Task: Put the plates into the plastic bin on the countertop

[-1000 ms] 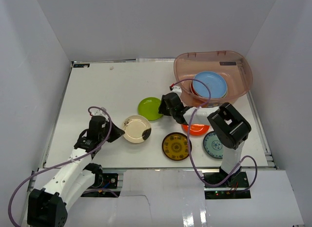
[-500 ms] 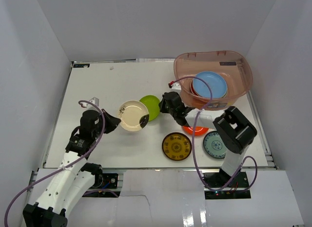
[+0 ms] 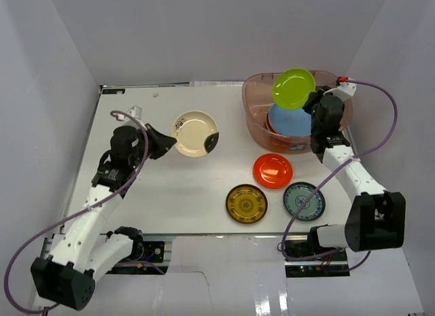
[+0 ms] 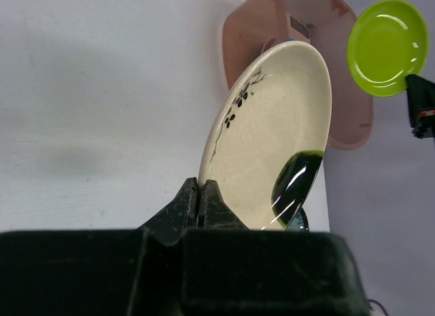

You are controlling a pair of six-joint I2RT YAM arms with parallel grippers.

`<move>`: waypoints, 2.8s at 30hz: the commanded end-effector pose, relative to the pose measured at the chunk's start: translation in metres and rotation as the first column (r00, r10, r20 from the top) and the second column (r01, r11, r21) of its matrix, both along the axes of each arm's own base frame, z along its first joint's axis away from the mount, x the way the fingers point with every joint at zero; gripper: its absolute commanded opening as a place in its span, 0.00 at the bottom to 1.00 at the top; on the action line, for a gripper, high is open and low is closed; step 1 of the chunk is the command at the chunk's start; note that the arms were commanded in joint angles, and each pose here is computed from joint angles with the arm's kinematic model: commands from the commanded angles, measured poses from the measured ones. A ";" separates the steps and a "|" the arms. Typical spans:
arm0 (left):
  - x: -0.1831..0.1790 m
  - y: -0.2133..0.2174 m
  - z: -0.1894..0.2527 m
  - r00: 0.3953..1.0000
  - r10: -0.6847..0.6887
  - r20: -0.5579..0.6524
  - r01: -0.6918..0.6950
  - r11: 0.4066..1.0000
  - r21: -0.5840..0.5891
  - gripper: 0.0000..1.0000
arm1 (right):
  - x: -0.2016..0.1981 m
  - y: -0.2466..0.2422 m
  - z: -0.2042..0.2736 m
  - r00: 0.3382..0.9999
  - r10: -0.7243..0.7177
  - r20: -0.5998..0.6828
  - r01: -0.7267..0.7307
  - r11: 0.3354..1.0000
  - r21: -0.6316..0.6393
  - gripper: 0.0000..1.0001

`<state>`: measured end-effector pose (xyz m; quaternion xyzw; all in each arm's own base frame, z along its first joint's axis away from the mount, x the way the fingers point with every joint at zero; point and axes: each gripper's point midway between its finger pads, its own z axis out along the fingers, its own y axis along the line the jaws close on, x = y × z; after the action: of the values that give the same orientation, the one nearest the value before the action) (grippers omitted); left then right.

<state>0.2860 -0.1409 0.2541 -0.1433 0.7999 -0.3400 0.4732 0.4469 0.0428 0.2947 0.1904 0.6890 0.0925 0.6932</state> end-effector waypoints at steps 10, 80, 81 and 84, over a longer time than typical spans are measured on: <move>0.097 -0.129 0.082 0.975 -0.160 0.155 0.161 0.987 0.008 0.00 | 0.045 -0.061 -0.095 0.968 0.021 -0.251 -0.009 0.999 0.052 0.42; -0.101 -0.167 -0.201 0.674 -0.604 -0.426 0.694 0.716 0.082 0.75 | -0.155 0.035 -0.207 0.826 0.198 -0.528 -0.262 0.964 -0.048 0.58; -0.101 -0.168 -0.201 0.674 -0.605 -0.424 0.694 0.716 0.081 0.75 | -0.154 0.034 -0.209 0.823 0.202 -0.531 -0.262 0.964 -0.039 0.58; -0.103 -0.172 -0.205 0.663 -0.612 -0.432 0.701 0.709 0.072 0.73 | -0.147 0.027 -0.212 0.824 0.204 -0.528 -0.255 0.967 -0.023 0.59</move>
<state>0.1815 -0.2990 0.0385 0.1330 0.9179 -0.3370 0.1621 0.2726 0.0699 0.0563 0.0859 0.8977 0.0742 0.4256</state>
